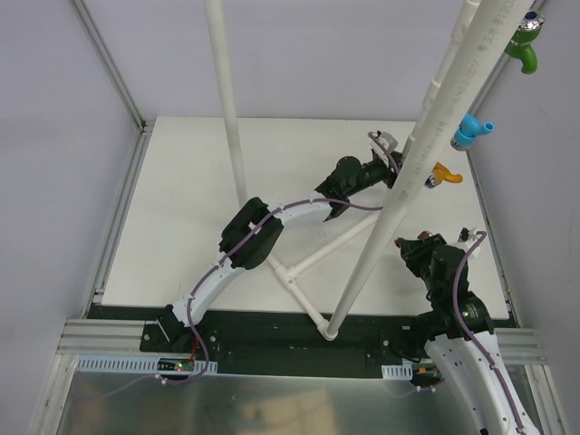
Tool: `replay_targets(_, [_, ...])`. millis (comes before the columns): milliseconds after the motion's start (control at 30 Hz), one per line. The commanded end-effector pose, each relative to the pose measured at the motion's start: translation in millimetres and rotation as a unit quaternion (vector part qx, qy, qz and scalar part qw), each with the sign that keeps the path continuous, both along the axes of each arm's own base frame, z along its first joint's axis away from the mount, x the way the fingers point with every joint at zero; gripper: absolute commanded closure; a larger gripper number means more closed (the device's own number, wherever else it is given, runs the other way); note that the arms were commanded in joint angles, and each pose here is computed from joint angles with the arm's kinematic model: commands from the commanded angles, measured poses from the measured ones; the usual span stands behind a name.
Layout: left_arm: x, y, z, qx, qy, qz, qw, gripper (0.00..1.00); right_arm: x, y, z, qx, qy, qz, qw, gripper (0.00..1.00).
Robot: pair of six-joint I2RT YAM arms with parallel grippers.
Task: Install the water faucets
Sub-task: Install the water faucet onto the adaptor.
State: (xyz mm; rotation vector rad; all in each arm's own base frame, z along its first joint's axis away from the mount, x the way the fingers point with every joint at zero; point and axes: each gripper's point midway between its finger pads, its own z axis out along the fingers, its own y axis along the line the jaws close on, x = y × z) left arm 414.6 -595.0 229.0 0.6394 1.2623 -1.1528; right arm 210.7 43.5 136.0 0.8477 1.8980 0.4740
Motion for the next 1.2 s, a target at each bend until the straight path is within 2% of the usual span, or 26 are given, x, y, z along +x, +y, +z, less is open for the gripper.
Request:
replay_targets(0, [-12, 11, 32, -0.029, -0.030, -0.003, 0.999, 0.58, 4, -4, 28, 0.001, -0.038, -0.008, 0.999, 1.00])
replay_targets(167, [-24, 27, 26, -0.006, -0.031, -0.015, 0.999, 0.89, 4, -5, 28, -0.004, -0.038, -0.008, 0.999, 1.00])
replay_targets(267, [-31, 35, 18, 0.005, -0.027, -0.024, 0.999, 0.99, 3, -6, 28, -0.008, -0.040, -0.007, 0.999, 1.00])
replay_targets(500, [-57, 59, 14, 0.019, -0.018, -0.044, 0.999, 1.00, 3, -7, 30, -0.023, -0.048, -0.002, 0.999, 1.00])
replay_targets(667, [-80, 78, 13, 0.022, -0.005, -0.067, 0.997, 1.00, 13, 20, 29, -0.004, -0.070, 0.067, 0.995, 1.00])
replay_targets(833, [-96, 90, 17, 0.021, -0.002, -0.085, 0.996, 1.00, 27, 47, 39, 0.000, -0.123, 0.142, 0.982, 1.00])
replay_targets(967, [-102, 94, 18, 0.024, -0.005, -0.090, 0.996, 1.00, 35, 63, 54, 0.003, -0.198, 0.180, 0.963, 1.00])
replay_targets(1100, [-106, 99, 18, 0.022, -0.011, -0.088, 0.996, 0.96, 36, 68, 50, -0.004, -0.221, 0.194, 0.956, 1.00])
replay_targets(1167, [-108, 103, 19, 0.020, -0.015, -0.085, 0.996, 0.88, 35, 70, 52, -0.005, -0.241, 0.197, 0.950, 1.00])
